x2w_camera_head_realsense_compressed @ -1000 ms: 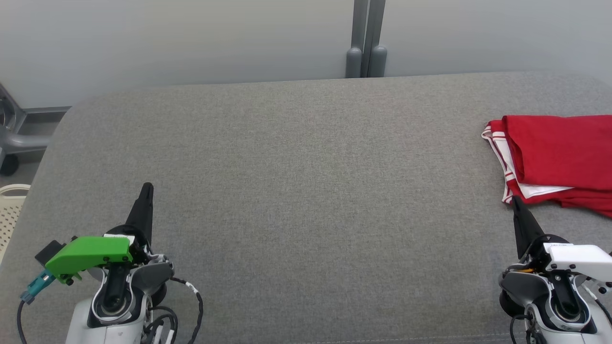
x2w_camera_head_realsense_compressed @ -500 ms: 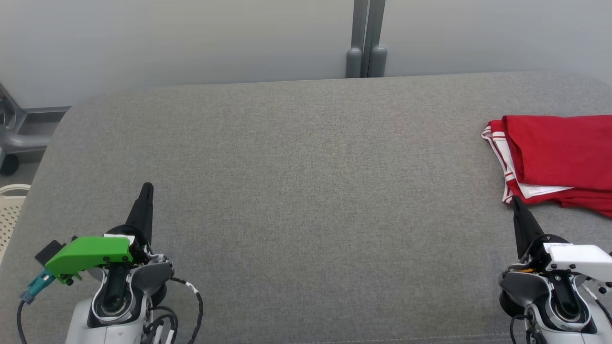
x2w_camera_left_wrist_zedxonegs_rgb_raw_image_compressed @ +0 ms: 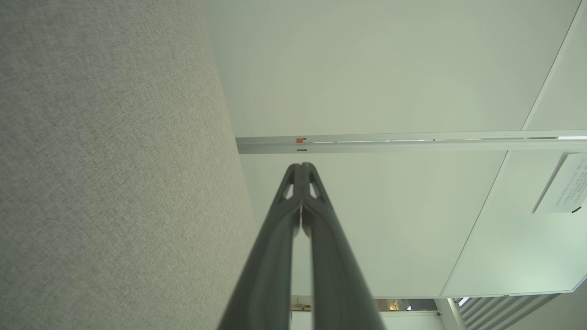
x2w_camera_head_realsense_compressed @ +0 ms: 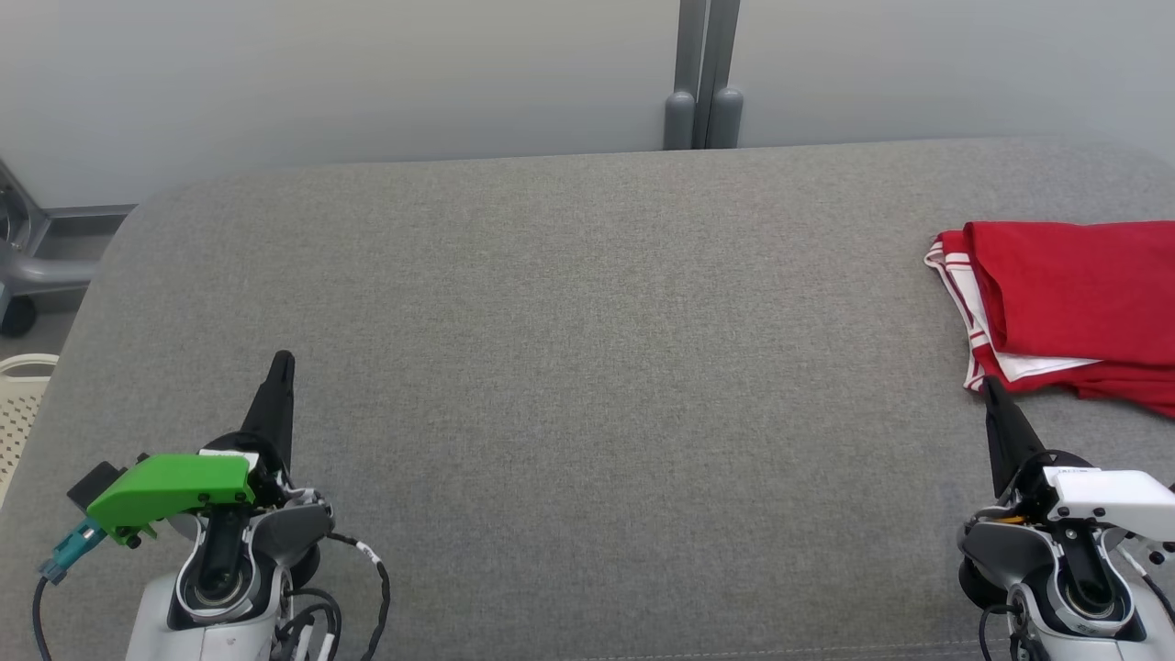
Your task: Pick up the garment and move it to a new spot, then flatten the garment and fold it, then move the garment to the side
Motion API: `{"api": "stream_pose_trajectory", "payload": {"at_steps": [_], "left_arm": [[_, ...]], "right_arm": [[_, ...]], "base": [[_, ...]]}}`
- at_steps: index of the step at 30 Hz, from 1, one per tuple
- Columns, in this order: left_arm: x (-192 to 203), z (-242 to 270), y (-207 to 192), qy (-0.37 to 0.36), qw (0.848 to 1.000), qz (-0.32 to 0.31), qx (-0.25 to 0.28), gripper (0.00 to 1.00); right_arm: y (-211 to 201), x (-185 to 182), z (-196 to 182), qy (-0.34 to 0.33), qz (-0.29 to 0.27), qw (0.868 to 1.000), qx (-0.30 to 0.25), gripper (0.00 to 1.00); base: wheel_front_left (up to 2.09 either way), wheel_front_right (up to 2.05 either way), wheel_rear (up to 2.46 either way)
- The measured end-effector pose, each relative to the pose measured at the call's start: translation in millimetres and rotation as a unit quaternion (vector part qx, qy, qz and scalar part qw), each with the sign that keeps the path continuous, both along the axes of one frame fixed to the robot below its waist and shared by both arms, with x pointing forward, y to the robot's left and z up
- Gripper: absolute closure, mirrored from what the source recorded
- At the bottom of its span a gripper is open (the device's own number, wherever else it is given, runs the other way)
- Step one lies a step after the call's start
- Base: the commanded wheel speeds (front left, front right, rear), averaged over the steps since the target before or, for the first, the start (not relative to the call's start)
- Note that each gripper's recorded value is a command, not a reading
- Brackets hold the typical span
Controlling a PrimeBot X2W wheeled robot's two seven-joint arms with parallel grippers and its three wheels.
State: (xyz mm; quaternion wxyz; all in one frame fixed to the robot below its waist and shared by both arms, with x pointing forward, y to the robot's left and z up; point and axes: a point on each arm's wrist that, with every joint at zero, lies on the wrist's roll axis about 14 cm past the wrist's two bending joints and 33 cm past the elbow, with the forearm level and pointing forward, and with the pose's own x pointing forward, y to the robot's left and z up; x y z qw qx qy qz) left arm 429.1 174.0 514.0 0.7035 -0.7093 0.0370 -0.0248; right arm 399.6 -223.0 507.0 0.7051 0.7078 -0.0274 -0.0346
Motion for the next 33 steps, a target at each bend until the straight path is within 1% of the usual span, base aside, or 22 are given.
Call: {"api": "stream_pose_trajectory", "payload": {"at_steps": [33], "left_arm": [[0.0,0.0,0.0,0.0,1.0,0.0,0.0,1.0]], "right_arm": [[0.0,0.0,0.0,0.0,0.0,1.0,0.0,1.0]], "base": [[0.0,0.0,0.0]]}}
